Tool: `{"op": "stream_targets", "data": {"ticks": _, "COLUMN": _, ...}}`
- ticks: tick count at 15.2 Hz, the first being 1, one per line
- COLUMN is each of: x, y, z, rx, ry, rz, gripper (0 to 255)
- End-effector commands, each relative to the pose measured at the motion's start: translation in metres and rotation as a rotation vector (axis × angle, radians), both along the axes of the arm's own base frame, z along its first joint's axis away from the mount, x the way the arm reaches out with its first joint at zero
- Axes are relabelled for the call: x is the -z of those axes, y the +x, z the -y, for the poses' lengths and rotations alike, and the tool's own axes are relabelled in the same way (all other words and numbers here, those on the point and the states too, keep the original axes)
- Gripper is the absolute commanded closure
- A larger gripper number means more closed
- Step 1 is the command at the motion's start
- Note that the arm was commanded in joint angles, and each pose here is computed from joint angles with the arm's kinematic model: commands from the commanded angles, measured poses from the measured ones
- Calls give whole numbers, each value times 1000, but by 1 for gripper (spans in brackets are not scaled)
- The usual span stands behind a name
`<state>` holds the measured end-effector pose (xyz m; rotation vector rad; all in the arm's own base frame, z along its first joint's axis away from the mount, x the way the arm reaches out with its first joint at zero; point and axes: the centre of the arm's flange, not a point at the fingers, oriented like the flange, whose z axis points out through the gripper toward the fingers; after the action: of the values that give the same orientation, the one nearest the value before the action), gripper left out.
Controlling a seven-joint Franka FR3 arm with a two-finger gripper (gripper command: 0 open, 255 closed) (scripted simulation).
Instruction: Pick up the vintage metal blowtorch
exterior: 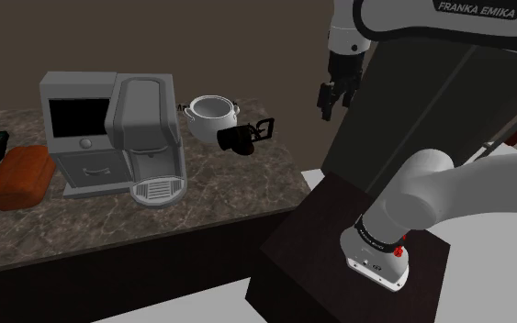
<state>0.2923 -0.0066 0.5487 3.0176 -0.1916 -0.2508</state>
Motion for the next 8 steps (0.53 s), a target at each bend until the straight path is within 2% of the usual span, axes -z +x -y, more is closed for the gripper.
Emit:
{"op": "stream_targets", "data": {"ticks": 1, "x": 0, "y": 0, "z": 0, "rx": 0, "ry": 0, "rz": 0, "gripper": 0}}
{"op": "stream_targets", "data": {"ticks": 8, "x": 46, "y": 48, "z": 68, "rx": -125, "ry": 67, "rz": 8, "gripper": 0}}
